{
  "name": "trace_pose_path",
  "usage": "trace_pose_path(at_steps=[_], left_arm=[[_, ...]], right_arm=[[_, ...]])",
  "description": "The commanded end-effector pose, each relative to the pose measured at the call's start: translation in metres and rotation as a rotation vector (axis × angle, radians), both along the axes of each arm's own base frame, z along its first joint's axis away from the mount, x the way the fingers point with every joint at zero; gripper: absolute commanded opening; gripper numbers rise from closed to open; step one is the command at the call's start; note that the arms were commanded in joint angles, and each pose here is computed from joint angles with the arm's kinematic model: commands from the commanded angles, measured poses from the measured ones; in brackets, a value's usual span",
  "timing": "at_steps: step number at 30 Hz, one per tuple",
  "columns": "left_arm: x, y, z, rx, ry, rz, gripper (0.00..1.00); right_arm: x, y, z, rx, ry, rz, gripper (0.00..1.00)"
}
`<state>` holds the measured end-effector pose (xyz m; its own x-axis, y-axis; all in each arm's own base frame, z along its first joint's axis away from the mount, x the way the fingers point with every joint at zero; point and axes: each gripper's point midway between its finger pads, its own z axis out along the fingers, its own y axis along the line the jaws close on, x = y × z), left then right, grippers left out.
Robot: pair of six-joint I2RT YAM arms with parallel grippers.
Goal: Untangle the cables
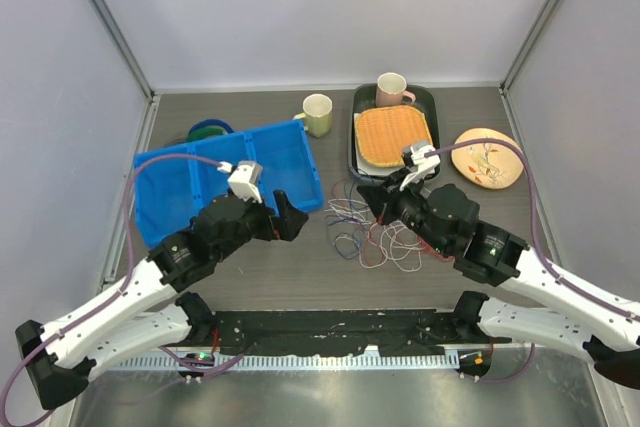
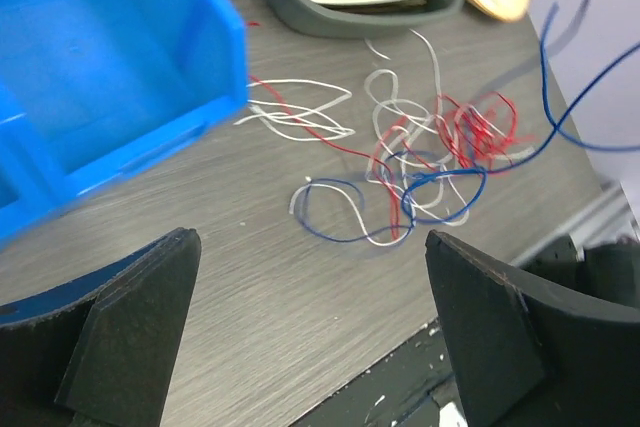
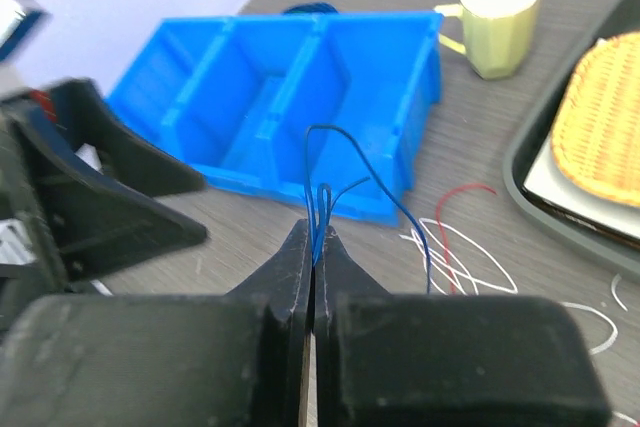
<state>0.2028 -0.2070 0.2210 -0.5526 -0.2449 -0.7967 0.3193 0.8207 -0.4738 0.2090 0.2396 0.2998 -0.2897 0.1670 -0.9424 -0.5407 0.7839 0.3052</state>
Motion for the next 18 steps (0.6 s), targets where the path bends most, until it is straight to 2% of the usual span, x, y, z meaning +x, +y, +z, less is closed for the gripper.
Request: trace_pose_path(at_steps=[1, 9, 13, 18], left_arm=[[-0.016, -0.053, 0.017, -0.080, -0.096, -0.310, 1.00], [-0.017, -0.079, 0.002, -0.076, -0.127, -0.436, 1.00], [-0.016, -0.079, -0.017, -0.054, -0.164, -0.453, 1.00], [-0.017, -0.083, -0.018, -0.076, -0.173, -0.466, 1.00]], right_arm=[[-0.008, 0.008, 0.055, 0.114, -0.061, 0.063, 0.01], [-0.008, 0.005, 0.099, 0.237, -0.061, 0.034, 0.01], [-0.007, 0.002, 0.114, 0.273, -0.077, 0.020, 0.01], [-0.009, -0.002, 0.121, 0.297, -0.088, 0.018, 0.01]])
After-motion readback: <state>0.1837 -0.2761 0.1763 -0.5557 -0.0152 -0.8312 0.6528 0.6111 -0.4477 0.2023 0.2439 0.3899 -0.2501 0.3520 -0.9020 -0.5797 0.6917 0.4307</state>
